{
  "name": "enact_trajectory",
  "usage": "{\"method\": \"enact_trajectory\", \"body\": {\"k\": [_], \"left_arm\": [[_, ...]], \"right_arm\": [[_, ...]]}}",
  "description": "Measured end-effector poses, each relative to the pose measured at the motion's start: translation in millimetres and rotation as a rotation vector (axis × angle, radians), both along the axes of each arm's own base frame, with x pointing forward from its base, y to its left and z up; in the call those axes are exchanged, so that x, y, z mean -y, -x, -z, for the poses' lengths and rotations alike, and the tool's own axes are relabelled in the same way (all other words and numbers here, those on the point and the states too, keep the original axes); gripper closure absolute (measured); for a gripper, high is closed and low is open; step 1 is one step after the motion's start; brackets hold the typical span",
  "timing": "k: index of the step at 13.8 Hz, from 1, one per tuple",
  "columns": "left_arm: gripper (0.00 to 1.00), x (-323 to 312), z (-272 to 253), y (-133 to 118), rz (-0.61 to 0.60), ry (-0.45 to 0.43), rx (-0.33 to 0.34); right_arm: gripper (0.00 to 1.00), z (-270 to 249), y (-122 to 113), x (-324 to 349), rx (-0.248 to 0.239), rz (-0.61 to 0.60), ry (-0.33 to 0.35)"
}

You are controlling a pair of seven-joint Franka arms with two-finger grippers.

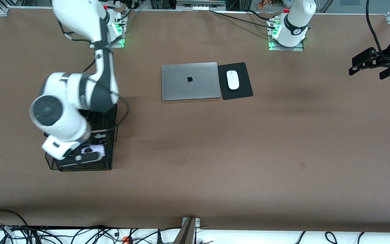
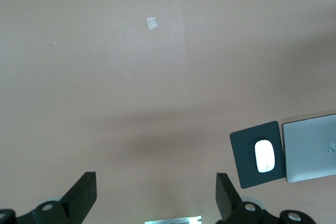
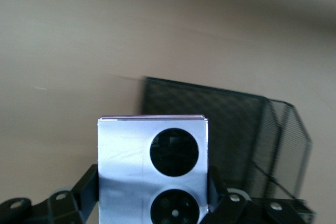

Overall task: Place phones with both arms
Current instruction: 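Carry the white flip phone over the mesh basket with the right gripper, then lower the white phone into the basket and open the right gripper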

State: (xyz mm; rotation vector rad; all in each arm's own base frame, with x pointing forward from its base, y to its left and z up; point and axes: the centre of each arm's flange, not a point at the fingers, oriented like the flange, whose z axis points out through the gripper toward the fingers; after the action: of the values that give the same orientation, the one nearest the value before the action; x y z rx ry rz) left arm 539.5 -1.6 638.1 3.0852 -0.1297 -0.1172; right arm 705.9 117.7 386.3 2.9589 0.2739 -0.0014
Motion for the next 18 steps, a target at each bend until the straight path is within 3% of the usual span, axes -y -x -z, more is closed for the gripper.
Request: {"method": "enact_trajectory", "body": {"k": [2,5,9,15,17,18], "left_arm": [[0.00,0.0,0.4,0.5,0.000,0.000,-0.005],[0.00,0.3,1.1,1.5,0.001,0.000,-0.013],[0.00,0.6,1.2,1.5,0.001,0.000,-0.014],[0.00,1.3,3.2,4.6,0.004,0.000,-0.040],[0.00,1.3,3.5,5.0,0.004,0.000,-0.044],[0.00,1.3,3.6,5.2,0.004,0.000,-0.045]], "right_arm": [[0.15,18.0,-4.5,49.0,-0.022,0.058,-0.011],[0.15,52.8,-7.2,81.1,-0.042,0.102,-0.093],[0.15,103.1,-12.1,82.3,0.000,0.135,-0.121],[0.15,135.1,-1.6,85.3,-0.027,0.162,-0.136],[0.01,134.5,-2.0,84.8,-0.022,0.171,-0.152],[0.00,133.5,-2.3,84.4,-0.019,0.174,-0.159]]}}
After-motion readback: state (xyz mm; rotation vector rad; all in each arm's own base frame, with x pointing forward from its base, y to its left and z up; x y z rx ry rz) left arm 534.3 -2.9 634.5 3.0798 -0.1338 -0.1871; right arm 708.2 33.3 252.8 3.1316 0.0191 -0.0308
